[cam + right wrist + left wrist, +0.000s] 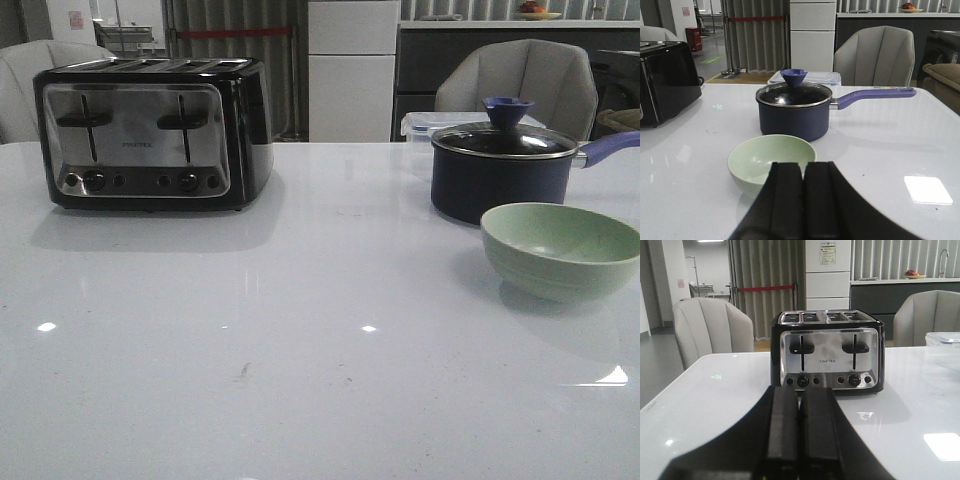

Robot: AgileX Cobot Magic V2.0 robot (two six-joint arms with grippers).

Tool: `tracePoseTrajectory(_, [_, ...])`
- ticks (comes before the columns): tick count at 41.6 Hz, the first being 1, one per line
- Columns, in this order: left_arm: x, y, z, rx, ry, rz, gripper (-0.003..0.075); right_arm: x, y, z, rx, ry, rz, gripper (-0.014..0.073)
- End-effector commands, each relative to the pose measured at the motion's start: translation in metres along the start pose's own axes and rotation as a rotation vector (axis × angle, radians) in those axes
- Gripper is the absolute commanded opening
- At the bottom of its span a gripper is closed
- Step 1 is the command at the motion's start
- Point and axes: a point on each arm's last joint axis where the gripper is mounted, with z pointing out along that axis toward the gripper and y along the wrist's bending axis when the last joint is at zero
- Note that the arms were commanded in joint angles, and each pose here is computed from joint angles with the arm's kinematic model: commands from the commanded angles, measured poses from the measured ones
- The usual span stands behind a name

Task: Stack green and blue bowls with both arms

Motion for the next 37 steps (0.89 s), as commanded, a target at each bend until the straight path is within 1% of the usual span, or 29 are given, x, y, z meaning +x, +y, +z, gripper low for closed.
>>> tracePoseTrajectory(1, [-0.008,0.001,-0.002,-0.004,-0.107,-0.017,0.0093,-0.011,0.000,-0.002,-0.001,-0.115,-0.010,0.0055])
tracePoseTrajectory(30, [-0.008,0.001,-0.002,-0.004,-0.107,-0.017,0.0093,-0.011,0.000,-0.002,-0.001,-0.115,-0.010,0.0055])
tracePoseTrajectory(34, [-0.012,0.001,-0.002,-0.007,-0.139,-0.017,0.0093,-0.013,0.000,-0.003,-0.001,-0.137,-0.010,0.0055])
tracePoseTrajectory(37, [-0.021,0.001,-0.004,-0.008,-0.167,-0.017,0.0093,-0.018,0.000,-0.003,-0.002,-0.159,-0.010,0.0055])
